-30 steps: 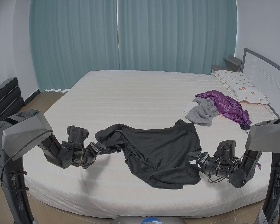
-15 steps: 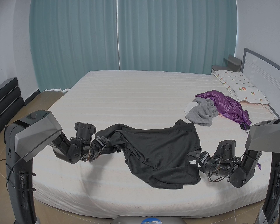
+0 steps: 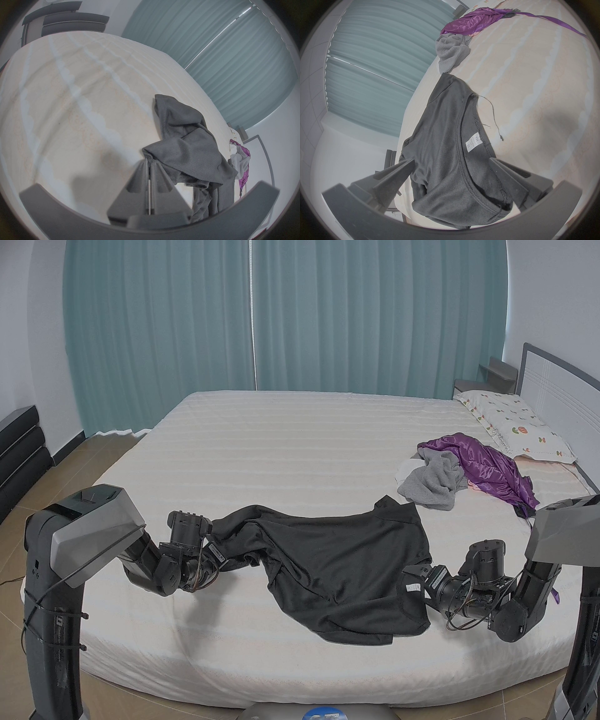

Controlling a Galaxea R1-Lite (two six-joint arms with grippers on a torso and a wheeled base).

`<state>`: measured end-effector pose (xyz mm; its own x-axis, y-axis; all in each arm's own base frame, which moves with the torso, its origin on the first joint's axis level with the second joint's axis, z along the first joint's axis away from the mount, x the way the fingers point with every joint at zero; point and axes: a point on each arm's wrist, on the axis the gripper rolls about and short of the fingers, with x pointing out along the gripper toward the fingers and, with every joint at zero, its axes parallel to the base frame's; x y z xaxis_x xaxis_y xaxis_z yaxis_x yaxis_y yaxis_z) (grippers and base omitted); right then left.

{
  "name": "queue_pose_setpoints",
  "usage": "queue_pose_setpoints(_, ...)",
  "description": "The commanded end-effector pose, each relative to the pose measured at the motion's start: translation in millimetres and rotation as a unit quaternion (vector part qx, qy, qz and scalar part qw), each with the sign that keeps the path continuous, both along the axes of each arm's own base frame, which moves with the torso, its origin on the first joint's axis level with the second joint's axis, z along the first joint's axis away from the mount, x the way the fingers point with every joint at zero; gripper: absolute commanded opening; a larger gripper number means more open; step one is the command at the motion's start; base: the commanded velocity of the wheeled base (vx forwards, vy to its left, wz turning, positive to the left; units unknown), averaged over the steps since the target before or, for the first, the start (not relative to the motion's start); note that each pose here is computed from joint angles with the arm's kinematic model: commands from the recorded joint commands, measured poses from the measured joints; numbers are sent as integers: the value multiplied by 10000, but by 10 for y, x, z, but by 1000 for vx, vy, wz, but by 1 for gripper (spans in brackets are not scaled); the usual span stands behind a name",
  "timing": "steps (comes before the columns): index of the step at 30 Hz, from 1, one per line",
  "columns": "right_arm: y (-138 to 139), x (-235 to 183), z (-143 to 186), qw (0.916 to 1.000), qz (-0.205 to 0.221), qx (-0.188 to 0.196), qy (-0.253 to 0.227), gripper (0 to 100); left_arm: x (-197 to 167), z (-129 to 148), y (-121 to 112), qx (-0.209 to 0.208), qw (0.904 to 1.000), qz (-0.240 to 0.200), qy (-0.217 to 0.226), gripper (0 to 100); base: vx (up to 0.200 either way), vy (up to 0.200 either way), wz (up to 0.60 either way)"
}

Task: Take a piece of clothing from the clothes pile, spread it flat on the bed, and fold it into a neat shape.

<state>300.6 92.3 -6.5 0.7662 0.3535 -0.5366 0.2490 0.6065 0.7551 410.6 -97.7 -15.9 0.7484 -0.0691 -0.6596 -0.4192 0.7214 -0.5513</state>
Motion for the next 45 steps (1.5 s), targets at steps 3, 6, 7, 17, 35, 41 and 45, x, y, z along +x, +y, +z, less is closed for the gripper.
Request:
queue_pose_setpoints(3, 3, -15, 10, 10000, 7, -4, 5, 100, -170, 180, 164, 118, 9996, 241, -2, 0, 0, 0, 0)
queue_pose_setpoints(6, 7, -34, 4, 10000, 25, -31, 35, 100, -258, 330, 237, 82, 9995, 288, -64, 0, 0, 0, 0)
queue_pose_setpoints(7, 11, -36, 3, 10000, 32, -33, 42, 100, -262, 350, 244, 79, 9995, 295, -79, 0, 0, 0, 0)
queue_pose_setpoints(17, -3, -65, -14, 9999, 21, -86, 144, 100, -545, 672, 352, 598, 9979, -49, -257, 0, 0, 0, 0)
queue_pose_setpoints(35, -38, -13, -135, 9985, -49, -224, 500, 100, -597, 575, 991, 1266, 9917, 210, 84, 0, 0, 0, 0)
queue_pose_setpoints(41, -9, 71, -132, 9979, -2, -311, 561, 100, -560, 511, 1155, 1325, 9903, 373, 178, 0, 0, 0, 0)
queue_pose_setpoints(45, 10, 121, -138, 9975, 73, -418, 562, 100, -556, 457, 1187, 1374, 9895, 350, 263, 0, 0, 0, 0)
